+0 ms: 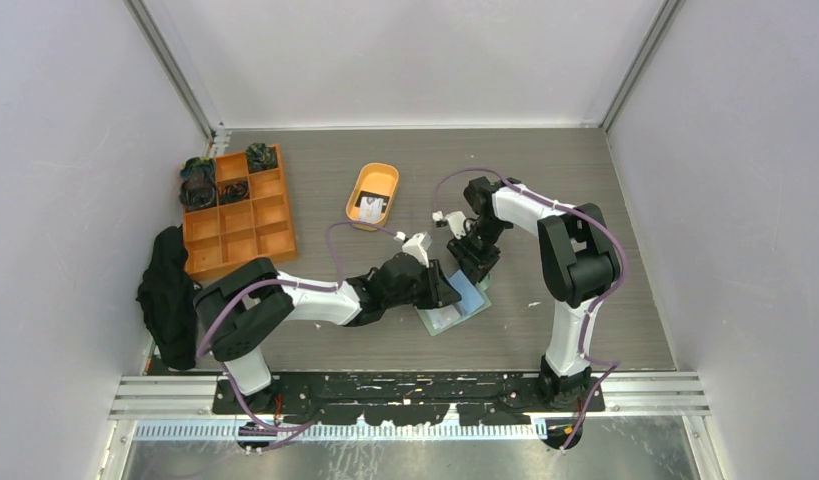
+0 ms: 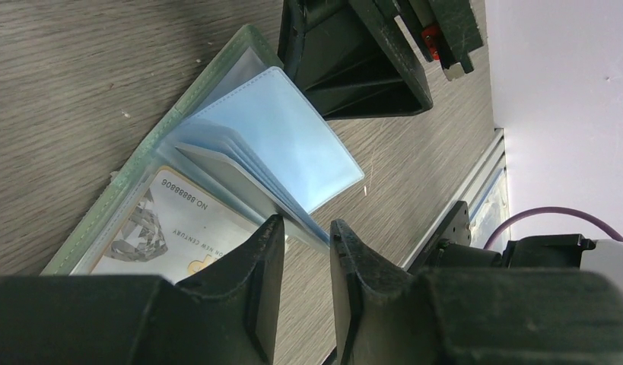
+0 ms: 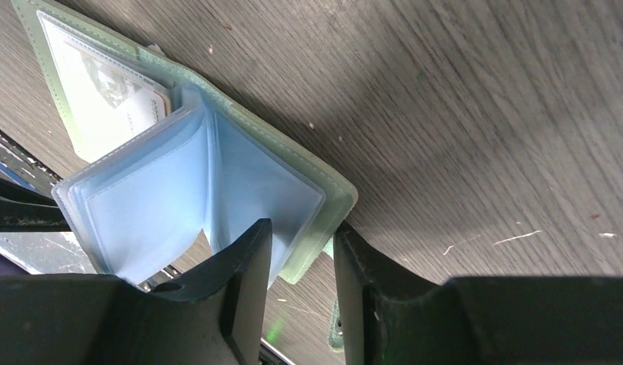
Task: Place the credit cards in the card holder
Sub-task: Open the card holder at the center of the board.
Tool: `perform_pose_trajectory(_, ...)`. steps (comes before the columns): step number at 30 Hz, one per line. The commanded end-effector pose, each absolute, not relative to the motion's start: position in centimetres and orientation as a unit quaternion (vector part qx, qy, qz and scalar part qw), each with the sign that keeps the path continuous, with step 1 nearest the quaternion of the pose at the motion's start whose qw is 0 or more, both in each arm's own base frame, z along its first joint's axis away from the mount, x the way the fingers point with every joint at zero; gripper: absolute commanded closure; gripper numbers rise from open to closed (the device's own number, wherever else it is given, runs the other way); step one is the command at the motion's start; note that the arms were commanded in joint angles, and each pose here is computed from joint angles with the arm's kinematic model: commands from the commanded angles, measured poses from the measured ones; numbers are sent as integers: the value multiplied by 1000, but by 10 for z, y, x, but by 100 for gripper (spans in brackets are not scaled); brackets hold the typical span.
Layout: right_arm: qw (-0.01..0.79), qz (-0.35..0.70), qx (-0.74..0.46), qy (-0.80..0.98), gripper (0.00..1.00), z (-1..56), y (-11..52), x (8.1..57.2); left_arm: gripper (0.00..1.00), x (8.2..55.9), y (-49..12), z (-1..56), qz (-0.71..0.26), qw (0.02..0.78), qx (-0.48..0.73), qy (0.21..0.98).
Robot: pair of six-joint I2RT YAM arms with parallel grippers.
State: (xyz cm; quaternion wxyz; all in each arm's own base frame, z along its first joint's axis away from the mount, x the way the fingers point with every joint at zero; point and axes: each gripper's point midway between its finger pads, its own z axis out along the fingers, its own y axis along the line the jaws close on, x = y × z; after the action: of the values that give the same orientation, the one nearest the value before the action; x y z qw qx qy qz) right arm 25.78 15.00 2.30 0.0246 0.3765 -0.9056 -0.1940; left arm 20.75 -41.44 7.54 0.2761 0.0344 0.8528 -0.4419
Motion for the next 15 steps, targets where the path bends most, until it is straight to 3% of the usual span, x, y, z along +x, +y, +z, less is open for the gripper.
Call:
perform_pose_trajectory(1,16,-205,374,-904,57,33,158,261,69,216,-422,102,-466,311,42,827)
perform_pose_trajectory(9,7,-211,368,-905,50,38,157,263,64,217,-427,104,-482,311,49,818)
perform_pose_trajectory(15,-25,-220,354,-909,45,50,151,272,66,218,-425,100,-487,308,47,816)
